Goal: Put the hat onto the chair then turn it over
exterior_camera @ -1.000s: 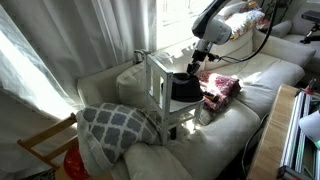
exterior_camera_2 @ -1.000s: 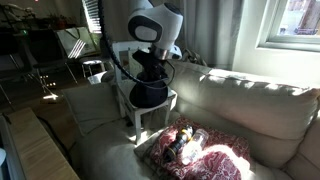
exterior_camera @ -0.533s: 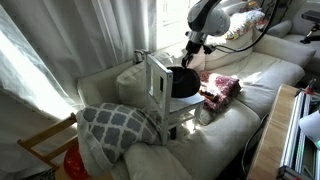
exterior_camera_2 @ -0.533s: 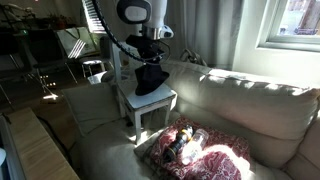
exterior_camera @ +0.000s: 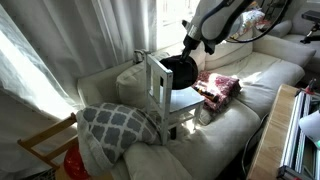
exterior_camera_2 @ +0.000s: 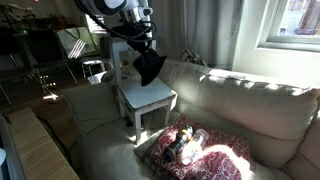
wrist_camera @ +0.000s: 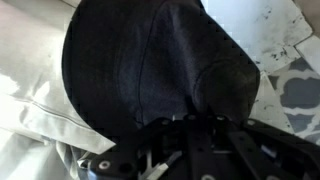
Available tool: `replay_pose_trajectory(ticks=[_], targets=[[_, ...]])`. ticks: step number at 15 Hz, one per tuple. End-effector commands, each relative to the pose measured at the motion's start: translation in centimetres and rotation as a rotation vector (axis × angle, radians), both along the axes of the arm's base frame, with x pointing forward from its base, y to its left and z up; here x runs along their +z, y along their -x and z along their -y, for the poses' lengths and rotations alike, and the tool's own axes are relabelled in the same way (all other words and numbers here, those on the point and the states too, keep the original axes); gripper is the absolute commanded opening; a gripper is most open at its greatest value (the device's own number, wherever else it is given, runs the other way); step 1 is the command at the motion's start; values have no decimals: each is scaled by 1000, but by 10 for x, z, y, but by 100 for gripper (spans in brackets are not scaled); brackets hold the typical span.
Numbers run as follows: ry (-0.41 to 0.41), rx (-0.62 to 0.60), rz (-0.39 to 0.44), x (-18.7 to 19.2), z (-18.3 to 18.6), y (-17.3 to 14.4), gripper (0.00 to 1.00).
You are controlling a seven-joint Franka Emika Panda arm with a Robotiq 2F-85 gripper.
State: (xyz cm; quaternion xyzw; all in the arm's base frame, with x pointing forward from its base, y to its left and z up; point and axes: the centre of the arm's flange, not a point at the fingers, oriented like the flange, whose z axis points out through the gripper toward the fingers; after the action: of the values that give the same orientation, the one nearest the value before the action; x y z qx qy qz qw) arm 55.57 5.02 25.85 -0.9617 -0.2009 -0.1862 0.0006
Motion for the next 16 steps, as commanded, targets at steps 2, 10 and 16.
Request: replay_pose_trajectory(ticks=[2, 10, 16], targets=[[169, -51, 74, -25, -1, 27, 2], [254, -86, 71, -71, -19, 33, 2], [213, -81, 42, -56, -3, 26, 7]])
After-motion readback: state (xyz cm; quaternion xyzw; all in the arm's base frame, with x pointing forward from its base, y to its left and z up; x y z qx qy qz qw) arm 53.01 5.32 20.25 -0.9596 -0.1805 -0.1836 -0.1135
